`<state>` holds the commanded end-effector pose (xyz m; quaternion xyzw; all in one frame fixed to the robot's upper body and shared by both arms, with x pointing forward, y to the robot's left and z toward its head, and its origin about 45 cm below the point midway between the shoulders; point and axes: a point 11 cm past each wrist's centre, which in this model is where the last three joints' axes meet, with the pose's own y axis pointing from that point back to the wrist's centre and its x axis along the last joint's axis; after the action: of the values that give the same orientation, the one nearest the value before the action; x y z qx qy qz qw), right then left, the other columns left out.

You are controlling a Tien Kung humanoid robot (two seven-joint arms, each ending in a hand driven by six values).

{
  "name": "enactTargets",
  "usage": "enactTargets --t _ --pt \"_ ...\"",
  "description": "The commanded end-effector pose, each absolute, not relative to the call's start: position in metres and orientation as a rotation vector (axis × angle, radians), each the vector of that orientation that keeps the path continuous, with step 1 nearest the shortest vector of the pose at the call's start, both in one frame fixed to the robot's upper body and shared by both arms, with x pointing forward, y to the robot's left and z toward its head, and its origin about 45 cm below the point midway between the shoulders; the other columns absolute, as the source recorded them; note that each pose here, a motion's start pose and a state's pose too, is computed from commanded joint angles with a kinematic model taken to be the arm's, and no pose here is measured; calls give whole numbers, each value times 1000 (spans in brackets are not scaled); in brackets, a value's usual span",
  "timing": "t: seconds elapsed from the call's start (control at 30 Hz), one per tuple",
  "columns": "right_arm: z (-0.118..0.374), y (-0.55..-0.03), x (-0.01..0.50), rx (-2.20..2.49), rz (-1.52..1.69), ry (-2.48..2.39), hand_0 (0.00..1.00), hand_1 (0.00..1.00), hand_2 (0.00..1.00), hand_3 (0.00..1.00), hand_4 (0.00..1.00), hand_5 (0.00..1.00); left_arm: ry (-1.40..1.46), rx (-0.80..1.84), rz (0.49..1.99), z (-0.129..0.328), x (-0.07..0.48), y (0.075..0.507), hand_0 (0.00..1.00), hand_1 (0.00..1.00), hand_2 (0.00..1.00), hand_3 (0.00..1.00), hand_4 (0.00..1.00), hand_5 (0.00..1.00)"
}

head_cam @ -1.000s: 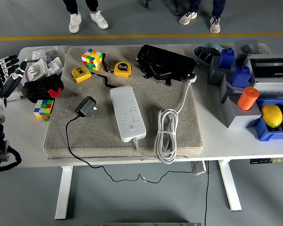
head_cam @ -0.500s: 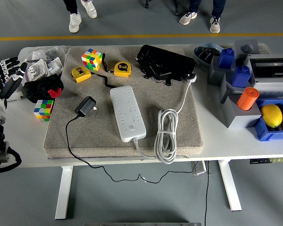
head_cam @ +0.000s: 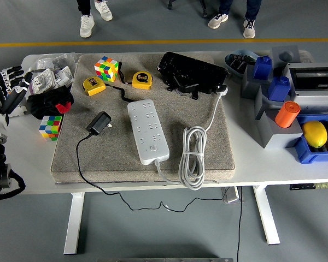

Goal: Put the plug near the board,insert it into the board,press the button,pull the plug out

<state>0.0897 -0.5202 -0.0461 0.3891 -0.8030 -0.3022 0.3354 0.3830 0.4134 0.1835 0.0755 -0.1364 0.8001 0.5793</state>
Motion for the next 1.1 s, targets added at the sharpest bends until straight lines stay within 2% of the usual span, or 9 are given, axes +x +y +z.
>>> enactTargets --t 1.1 --pt "-46 -519 93 1018 -797 -2098 698 702 683 578 998 562 -315 167 1871 186 385 411 764 727 740 711 874 556"
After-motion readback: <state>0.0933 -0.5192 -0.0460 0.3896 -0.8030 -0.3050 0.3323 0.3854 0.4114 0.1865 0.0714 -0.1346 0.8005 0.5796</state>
